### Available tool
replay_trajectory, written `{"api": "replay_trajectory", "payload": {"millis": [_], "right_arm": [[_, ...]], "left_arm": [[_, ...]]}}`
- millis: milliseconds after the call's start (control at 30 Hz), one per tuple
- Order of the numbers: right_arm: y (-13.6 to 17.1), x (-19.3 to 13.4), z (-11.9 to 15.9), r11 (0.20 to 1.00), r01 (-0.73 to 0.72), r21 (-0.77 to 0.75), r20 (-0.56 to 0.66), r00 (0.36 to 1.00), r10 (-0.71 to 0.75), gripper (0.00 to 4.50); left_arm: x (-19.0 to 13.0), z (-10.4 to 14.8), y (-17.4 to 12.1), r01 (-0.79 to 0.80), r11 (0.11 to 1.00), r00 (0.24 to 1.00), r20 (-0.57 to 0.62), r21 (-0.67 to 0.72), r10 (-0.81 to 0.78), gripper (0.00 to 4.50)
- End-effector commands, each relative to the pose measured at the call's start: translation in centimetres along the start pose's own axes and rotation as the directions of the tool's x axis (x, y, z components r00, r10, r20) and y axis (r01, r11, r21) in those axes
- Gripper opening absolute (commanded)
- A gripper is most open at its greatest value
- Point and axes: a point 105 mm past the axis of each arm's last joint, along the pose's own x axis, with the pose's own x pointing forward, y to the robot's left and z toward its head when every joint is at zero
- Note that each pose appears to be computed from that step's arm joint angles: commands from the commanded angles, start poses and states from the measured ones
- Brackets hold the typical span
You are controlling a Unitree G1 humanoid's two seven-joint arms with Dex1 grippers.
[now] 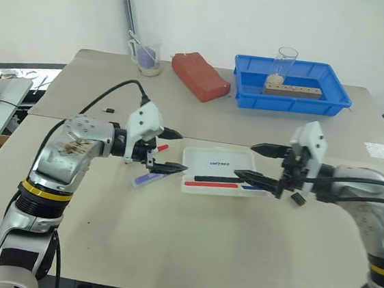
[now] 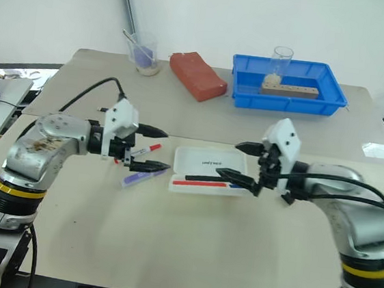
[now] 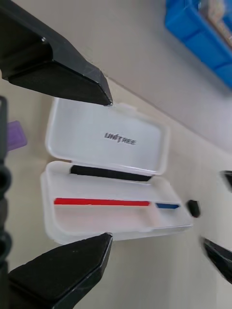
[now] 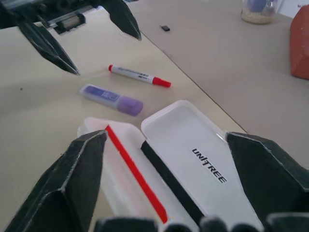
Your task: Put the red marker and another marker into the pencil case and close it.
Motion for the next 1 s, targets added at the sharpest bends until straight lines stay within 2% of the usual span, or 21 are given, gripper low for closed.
{"api": "replay_trajectory", "payload": {"millis": [33,167,200,267,333,500,633,767,1000], "right_arm": [[-0.7,1.4,0.6,0.998,0.025,-0.052,0.034,0.999,-0.023,2.96],[0.5,2.1,-1.8,0.998,-0.058,-0.033,-0.04,0.998,0.057,1.55],[0.8,2.1,-2.4,0.997,-0.078,-0.03,-0.059,0.995,0.076,1.32],[2.0,2.0,-4.1,0.992,-0.125,0.0,-0.104,0.987,0.124,0.5],[2.9,2.1,-5.6,0.99,-0.14,0.027,-0.135,0.981,0.142,0.03],[3.6,2.6,-8.3,0.992,-0.119,0.052,-0.187,0.974,0.127,0.03],[3.4,3.2,-9.0,0.994,-0.085,0.063,-0.178,0.979,0.095,0.03],[3.1,3.3,-8.1,0.996,-0.08,0.049,-0.13,0.988,0.085,0.03],[5.0,1.6,-4.8,0.984,-0.179,0.009,-0.043,0.983,0.18,0.03]], "left_arm": [[-1.6,1.9,-1.5,0.061,0.997,0.997,0.035,0.036,-0.062,4.5],[-2.5,1.1,-3.2,0.127,0.992,0.992,-0.029,0.025,-0.126,4.5],[-2.7,1.0,-3.4,0.135,0.991,0.99,-0.038,0.023,-0.134,4.5],[-2.8,0.5,-4.2,0.156,0.988,0.986,-0.057,0.014,-0.155,4.5],[-2.8,0.2,-4.7,0.166,0.986,0.984,-0.072,0.009,-0.165,4.5],[-2.7,-0.5,-5.1,0.171,0.985,0.982,-0.089,0.012,-0.169,4.5],[-2.8,-1.2,-5.4,0.18,0.984,0.978,-0.109,0.015,-0.177,4.5],[-3.5,-1.8,-4.3,0.129,0.992,0.984,-0.128,0.01,-0.127,4.5],[-5.4,-3.1,0.3,-0.103,0.994,0.988,-0.119,-0.02,0.1,4.5]]}}
